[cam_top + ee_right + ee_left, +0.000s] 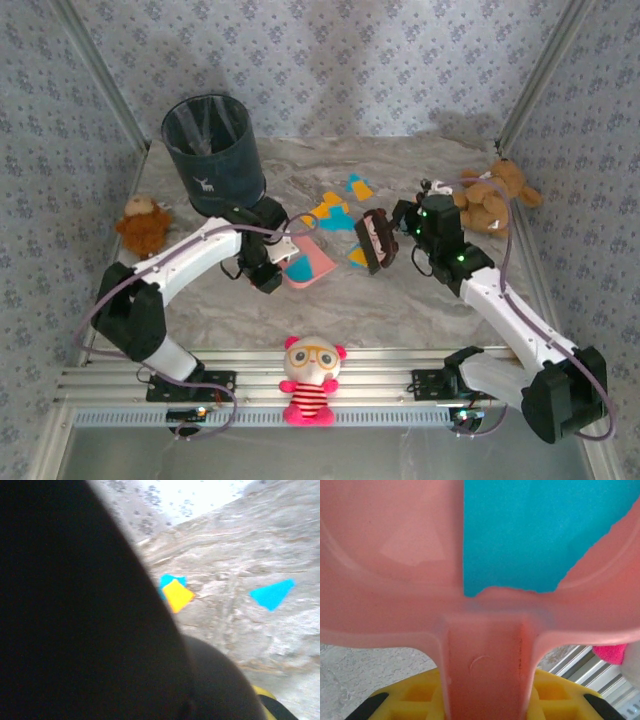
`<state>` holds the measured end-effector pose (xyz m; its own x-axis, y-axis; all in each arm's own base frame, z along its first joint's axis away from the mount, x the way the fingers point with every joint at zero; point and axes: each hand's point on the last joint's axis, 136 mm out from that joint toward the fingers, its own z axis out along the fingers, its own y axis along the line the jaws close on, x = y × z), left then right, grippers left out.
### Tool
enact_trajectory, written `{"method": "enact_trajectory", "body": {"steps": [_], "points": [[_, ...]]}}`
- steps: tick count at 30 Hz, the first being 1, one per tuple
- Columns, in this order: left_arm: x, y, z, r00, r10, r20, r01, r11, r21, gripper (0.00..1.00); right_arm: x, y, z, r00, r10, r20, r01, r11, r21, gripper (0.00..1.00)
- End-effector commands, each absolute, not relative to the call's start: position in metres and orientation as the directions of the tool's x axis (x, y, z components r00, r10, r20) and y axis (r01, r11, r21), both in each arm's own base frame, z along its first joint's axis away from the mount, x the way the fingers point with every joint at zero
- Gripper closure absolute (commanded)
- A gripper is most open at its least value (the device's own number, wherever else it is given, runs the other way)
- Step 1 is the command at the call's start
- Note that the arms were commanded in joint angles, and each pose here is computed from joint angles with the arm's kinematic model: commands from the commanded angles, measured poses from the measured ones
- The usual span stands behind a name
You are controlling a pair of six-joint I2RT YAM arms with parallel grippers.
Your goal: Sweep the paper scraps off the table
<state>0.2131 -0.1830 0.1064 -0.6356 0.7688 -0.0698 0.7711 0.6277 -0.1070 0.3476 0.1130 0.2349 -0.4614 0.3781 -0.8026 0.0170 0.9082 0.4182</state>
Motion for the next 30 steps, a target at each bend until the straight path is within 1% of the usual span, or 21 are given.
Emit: {"method": "enact_trajectory", "body": {"steps": [1,7,12,19,25,30], "points": [[0.212,-0.181,0.110,-0.590,0.807,-0.021,0.805,0.586,-0.096,1.00,0.343,0.082,0.250,-0.418,0.298,-0.858,0.111,0.954,0.278,1.00],[0.217,-0.182,0.106,-0.561,0.827,0.043,0.824,0.562,-0.067,1.00,0.335,0.064,0.245,-0.434,0.203,-0.878,0.178,0.974,0.137,1.00],[0.223,-0.191,0.105,-0.525,0.848,0.069,0.847,0.529,-0.053,1.00,0.334,0.061,0.243,-0.433,0.167,-0.886,0.203,0.976,0.085,1.00],[0.224,-0.201,0.098,-0.476,0.868,0.140,0.872,0.487,-0.055,1.00,0.338,0.072,0.245,-0.428,0.098,-0.898,0.195,0.981,0.014,1.00],[0.226,-0.204,0.092,-0.445,0.873,0.199,0.885,0.463,-0.055,1.00,0.342,0.083,0.242,-0.433,0.074,-0.899,0.179,0.984,-0.005,1.00],[0.227,-0.208,0.091,-0.423,0.879,0.221,0.894,0.445,-0.058,1.00,0.345,0.097,0.237,-0.438,0.068,-0.896,0.154,0.988,0.000,1.00]]}}
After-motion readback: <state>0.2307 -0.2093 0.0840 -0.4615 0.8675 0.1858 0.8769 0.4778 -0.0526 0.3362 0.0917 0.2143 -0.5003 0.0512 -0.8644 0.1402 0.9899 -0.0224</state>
